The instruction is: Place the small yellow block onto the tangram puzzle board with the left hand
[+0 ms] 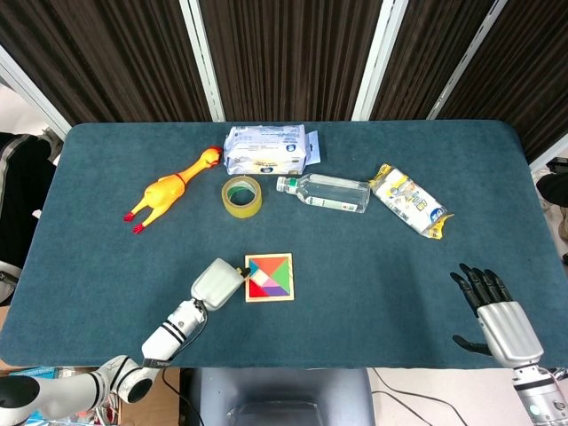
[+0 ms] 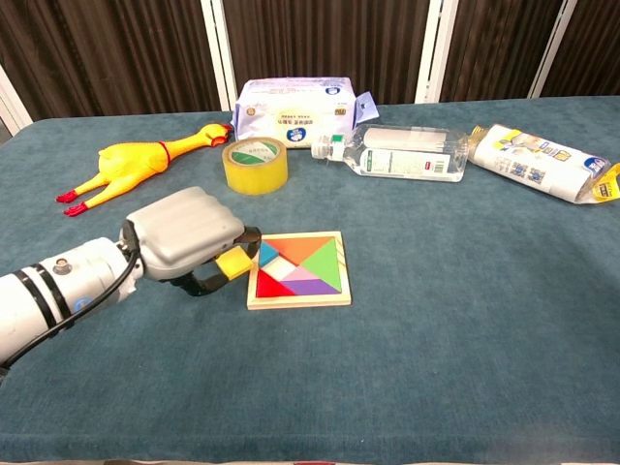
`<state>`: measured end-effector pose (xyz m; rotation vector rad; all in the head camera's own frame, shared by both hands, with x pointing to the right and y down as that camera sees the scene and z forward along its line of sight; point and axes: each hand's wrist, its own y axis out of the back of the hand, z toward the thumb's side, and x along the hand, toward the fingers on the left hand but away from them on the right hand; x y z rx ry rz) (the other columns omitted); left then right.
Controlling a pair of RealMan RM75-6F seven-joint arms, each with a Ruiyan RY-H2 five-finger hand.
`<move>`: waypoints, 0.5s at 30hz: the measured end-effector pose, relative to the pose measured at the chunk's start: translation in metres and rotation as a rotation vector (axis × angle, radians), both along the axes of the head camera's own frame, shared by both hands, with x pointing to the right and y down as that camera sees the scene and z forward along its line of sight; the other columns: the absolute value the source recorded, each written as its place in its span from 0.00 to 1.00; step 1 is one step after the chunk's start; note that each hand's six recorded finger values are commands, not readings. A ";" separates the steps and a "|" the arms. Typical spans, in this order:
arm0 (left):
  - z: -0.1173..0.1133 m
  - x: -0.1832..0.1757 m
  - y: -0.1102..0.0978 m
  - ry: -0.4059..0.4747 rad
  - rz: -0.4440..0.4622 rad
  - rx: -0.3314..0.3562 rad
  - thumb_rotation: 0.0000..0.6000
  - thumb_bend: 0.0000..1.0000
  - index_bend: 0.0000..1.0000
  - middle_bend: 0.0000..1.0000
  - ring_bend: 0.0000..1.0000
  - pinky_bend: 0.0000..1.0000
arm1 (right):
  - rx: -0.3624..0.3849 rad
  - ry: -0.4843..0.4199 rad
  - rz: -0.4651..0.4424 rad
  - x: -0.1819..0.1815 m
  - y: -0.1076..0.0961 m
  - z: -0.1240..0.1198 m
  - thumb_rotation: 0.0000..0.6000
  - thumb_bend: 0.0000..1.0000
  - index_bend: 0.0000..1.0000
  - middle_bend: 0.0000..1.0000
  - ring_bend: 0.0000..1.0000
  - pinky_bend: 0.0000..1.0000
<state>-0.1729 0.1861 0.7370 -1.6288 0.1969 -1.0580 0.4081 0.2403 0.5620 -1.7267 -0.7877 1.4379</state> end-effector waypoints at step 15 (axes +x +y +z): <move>0.001 0.019 -0.010 -0.006 -0.065 -0.059 1.00 0.38 0.71 1.00 1.00 1.00 | 0.003 -0.010 0.009 0.002 -0.002 -0.002 1.00 0.18 0.00 0.00 0.00 0.00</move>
